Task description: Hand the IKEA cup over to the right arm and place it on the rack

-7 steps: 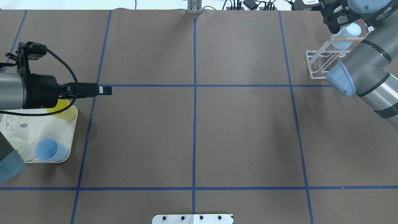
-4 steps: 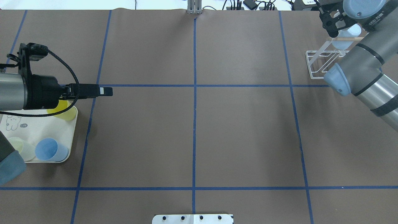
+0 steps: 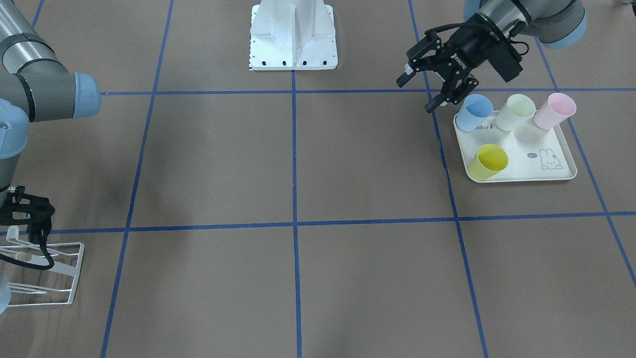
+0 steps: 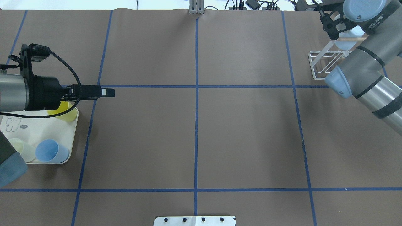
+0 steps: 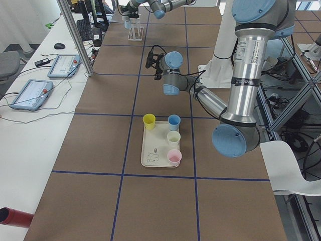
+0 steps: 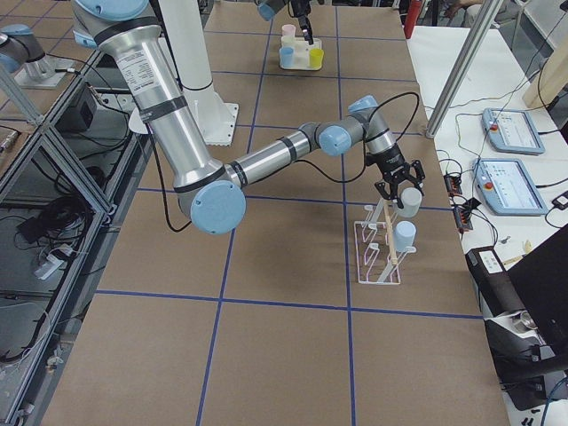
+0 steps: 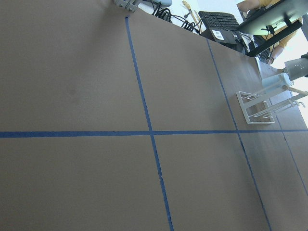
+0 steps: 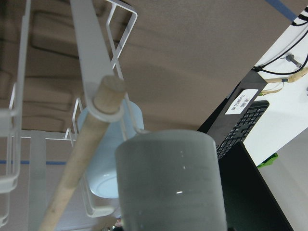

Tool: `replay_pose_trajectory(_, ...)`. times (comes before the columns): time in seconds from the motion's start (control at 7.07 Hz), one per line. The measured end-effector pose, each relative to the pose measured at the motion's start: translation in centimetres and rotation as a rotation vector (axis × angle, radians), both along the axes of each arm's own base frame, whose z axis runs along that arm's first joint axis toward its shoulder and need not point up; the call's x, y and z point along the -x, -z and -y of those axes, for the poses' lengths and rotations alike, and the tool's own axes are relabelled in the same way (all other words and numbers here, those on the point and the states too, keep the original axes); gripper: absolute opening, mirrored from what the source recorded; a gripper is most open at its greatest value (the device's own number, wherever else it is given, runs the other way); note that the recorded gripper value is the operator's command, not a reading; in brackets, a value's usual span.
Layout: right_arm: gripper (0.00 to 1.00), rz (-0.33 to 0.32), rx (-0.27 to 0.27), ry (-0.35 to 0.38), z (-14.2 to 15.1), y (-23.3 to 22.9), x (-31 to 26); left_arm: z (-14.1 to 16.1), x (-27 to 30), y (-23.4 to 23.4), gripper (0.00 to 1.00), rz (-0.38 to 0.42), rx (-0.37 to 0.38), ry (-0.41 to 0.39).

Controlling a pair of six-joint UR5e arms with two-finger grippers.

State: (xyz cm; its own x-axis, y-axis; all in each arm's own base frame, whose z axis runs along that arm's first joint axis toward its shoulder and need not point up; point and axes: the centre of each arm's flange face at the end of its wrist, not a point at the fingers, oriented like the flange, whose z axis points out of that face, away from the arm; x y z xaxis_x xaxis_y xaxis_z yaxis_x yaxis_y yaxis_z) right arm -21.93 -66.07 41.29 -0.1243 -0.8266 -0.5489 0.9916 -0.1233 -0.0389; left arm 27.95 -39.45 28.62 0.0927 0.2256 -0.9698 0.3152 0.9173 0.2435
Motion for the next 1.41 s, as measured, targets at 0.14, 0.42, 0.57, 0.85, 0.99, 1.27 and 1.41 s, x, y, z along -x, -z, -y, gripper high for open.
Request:
replay_pose_trajectory(0.14,0.16,-0.013,0.002,0.0,-0.1,-0.4,0.7,0.0,0.0,0.1,1.0,-0.001,-0.001,0.0)
replay_pose_trajectory(0.42,0.19,-0.024,0.005,0.004,-0.2,-0.9,1.6,0.0,-0.1,0.1,1.0,-0.001,-0.001,0.0)
replay_pose_trajectory(0.57,0.28,-0.023,0.005,0.005,-0.3,-0.9,1.9,0.0,-0.1,0.1,1.0,-0.001,-0.001,0.0)
replay_pose_trajectory(0.85,0.71,-0.021,0.007,0.009,-0.5,-1.0,2.5,0.0,0.0,0.1,1.0,-0.002,-0.001,0.0)
replay_pose_trajectory(0.99,0.72,-0.022,0.008,0.01,-0.6,-1.1,2.6,-0.1,0.0,0.1,1.0,-0.002,-0.001,0.0)
replay_pose_trajectory(1.27,0.77,-0.028,0.007,0.009,-0.6,-1.3,2.7,-0.1,0.0,0.1,1.0,-0.002,0.0,0.0)
replay_pose_trajectory(1.41,0.77,-0.032,0.006,0.008,-0.6,-1.3,2.7,-0.1,0.0,0.1,1.0,-0.003,-0.001,0.0)
